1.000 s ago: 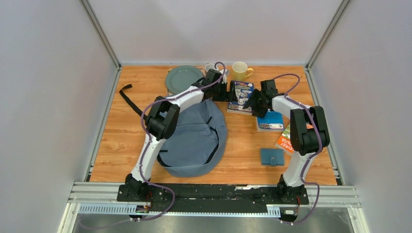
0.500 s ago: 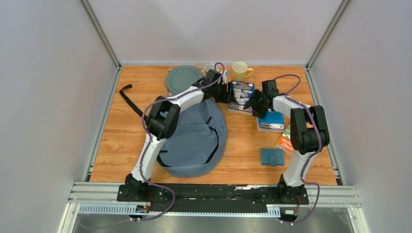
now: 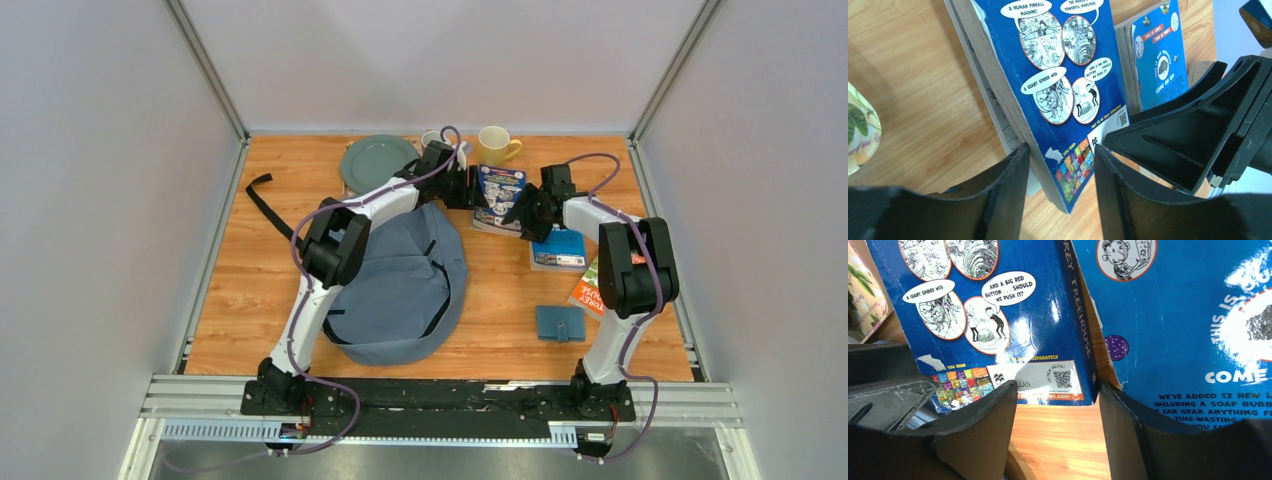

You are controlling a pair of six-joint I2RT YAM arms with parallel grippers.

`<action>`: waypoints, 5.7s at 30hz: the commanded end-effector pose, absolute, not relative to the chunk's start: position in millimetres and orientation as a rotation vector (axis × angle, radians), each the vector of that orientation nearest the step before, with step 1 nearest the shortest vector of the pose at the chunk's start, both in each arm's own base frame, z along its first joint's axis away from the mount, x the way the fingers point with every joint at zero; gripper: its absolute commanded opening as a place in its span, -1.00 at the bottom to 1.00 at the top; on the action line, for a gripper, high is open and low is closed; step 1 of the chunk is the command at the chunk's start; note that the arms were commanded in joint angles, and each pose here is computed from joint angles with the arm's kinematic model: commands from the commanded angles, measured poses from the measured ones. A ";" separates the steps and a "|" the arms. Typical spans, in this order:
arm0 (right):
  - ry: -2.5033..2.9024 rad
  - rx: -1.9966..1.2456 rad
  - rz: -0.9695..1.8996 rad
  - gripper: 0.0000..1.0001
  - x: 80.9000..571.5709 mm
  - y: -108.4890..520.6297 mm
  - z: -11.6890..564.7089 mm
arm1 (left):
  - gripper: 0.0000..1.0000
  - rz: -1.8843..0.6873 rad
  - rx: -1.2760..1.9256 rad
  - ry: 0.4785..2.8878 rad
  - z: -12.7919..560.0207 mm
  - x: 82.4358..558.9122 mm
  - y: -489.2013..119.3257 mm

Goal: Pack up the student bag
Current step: Pick up the book from the center of the board.

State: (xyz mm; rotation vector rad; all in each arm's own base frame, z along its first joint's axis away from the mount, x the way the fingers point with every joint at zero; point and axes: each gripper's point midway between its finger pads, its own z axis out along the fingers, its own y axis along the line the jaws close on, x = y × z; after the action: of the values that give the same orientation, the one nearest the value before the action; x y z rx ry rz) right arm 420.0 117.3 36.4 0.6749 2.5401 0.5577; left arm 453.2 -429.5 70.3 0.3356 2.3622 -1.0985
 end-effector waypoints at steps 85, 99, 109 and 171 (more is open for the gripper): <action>1.892 0.356 1.351 0.58 209.8 146.5 261.9 | -1.00 -1.686 0.712 1.650 338.5 169.3 -374.2; 1.852 0.194 1.574 0.21 188.1 180.1 274.3 | -1.00 -1.761 0.872 1.461 357.4 117.8 -363.3; 1.792 0.130 1.632 -1.00 171.3 189.0 296.8 | -1.00 -1.577 0.775 1.609 323.8 129.5 -344.4; 2.000 0.222 1.241 0.65 185.1 171.5 283.7 | -1.00 -1.302 -0.007 1.472 300.0 199.8 -248.5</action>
State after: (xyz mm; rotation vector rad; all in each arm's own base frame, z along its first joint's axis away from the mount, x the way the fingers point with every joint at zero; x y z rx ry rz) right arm 200.9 190.8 305.7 0.1518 2.0066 1.3534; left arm 168.3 -291.0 298.5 0.1864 1.5386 -1.5625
